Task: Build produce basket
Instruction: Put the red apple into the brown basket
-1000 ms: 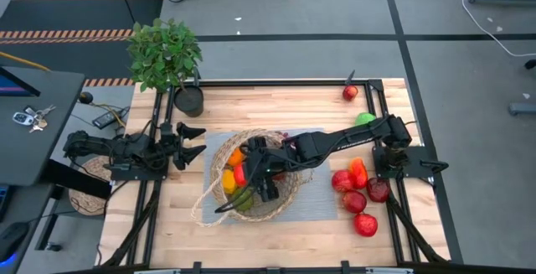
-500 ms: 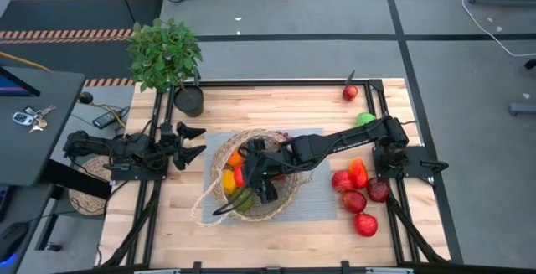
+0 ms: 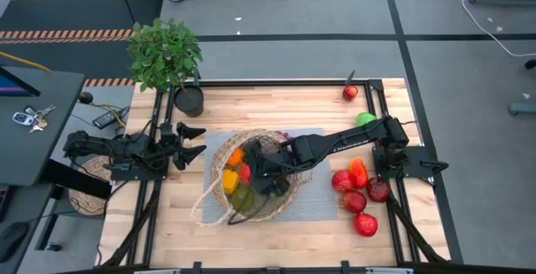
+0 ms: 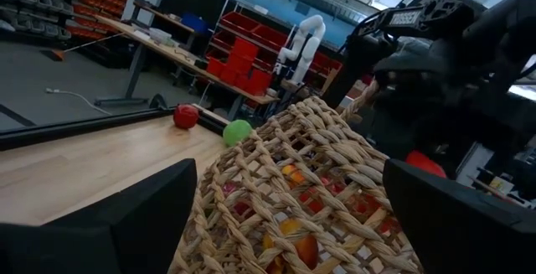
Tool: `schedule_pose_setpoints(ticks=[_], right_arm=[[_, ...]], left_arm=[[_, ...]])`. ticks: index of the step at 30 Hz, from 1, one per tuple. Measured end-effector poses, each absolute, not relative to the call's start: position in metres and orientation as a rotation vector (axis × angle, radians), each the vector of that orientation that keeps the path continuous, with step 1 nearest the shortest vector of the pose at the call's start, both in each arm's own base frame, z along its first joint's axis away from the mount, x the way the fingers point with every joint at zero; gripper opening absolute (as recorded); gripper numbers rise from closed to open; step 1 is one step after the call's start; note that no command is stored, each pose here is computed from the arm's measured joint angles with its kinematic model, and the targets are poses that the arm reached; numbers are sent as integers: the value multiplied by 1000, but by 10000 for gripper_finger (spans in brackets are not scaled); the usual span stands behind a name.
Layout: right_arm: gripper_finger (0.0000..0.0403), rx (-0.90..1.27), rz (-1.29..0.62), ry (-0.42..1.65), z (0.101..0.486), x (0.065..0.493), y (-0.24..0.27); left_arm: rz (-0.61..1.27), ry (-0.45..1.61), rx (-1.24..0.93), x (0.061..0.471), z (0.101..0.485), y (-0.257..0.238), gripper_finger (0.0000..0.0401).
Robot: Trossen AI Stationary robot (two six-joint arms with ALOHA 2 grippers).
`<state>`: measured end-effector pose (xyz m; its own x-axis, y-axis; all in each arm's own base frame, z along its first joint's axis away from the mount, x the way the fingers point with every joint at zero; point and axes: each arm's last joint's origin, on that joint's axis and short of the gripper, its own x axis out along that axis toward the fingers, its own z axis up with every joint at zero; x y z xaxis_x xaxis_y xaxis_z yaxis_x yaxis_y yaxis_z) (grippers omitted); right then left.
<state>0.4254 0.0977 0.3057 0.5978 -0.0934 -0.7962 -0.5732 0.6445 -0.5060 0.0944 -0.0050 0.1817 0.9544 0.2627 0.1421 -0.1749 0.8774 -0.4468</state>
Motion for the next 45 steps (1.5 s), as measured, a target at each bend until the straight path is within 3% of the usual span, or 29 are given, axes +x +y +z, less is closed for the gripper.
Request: schedule_pose_setpoints(ticks=[5, 10, 18, 23, 32, 38, 45], right_arm=[[329, -1309, 505, 893, 305, 420, 107], [329, -1516, 505, 906, 306, 419, 110], [329, -1484, 493, 910, 306, 420, 108], [329, -1427, 585, 857, 305, 420, 111], [329, -1116, 591, 876, 287, 426, 111], [329, -918, 475, 915, 247, 445, 121], [330, -910, 288, 978, 227, 451, 127]], left_arm=[[230, -202, -445, 94, 182, -5, 389], [230, -202, -445, 94, 182, -5, 389], [230, -202, -446, 94, 182, -5, 389], [230, -202, -445, 94, 182, -5, 389], [230, -202, -446, 94, 182, -5, 389], [231, -196, -444, 94, 181, -5, 389], [231, -194, -443, 95, 181, -5, 389]])
